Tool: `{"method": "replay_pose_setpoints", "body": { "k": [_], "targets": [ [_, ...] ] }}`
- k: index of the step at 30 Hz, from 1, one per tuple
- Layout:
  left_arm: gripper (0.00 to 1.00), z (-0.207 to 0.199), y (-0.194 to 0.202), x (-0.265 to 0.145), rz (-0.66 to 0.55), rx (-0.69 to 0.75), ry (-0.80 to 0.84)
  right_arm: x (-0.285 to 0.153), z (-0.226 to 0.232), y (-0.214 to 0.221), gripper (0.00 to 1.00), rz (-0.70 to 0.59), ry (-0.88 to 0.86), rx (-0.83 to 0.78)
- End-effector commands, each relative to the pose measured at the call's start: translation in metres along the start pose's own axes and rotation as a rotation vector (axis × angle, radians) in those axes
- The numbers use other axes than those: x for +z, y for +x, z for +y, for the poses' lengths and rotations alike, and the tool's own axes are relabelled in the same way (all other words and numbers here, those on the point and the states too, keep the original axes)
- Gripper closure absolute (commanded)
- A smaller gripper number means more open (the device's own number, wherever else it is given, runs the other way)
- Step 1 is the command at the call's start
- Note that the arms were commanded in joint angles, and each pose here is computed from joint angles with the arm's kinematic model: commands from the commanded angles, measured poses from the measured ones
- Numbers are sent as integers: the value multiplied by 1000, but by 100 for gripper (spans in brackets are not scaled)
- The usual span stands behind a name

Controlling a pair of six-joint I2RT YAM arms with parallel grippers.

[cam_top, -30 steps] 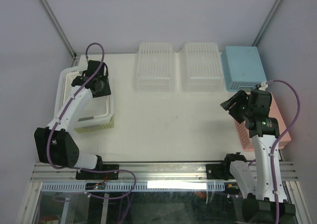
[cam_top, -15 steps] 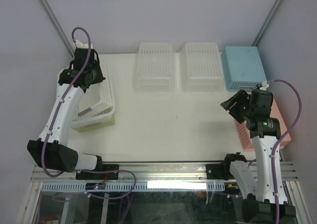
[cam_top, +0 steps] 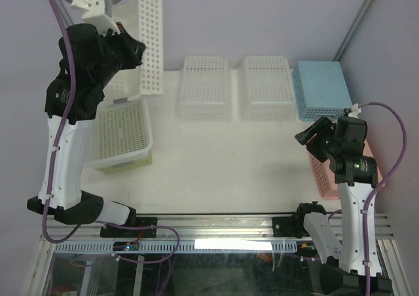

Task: Turn the large container upside down

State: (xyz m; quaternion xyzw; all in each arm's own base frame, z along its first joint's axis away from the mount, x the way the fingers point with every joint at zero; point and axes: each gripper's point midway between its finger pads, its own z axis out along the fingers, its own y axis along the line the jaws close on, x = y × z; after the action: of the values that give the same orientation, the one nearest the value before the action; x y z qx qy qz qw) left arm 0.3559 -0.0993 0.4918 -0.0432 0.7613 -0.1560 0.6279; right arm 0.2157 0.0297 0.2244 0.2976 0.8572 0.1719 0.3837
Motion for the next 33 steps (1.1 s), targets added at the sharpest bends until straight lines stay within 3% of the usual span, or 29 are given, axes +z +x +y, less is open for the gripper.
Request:
{"method": "replay_pose_setpoints", "body": {
  "k": [1, 6, 9, 14, 19, 26, 33],
  "targets": [
    [100, -95, 12, 13, 64, -26, 335, -42, 22, -39, 40, -128, -30, -101],
    [100, -189, 63, 6, 241, -197, 720, -93, 24, -79, 39, -299, 43, -170],
    [100, -223, 91, -6, 328, -318, 911, -128, 25, -101, 35, -434, 67, -201],
    [100, -245, 122, -17, 377, -535, 997, -174, 14, -120, 32, -624, 120, -148],
    [100, -251, 148, -22, 420, -749, 1044, -194, 8, -124, 32, -720, 120, -93],
    [100, -259, 178, -23, 509, -1003, 1150, -191, 10, -120, 32, -702, 99, -85],
    [100, -259, 232, -18, 684, -1244, 1159, -187, 10, -115, 32, -686, 86, -73]
  ]
}}
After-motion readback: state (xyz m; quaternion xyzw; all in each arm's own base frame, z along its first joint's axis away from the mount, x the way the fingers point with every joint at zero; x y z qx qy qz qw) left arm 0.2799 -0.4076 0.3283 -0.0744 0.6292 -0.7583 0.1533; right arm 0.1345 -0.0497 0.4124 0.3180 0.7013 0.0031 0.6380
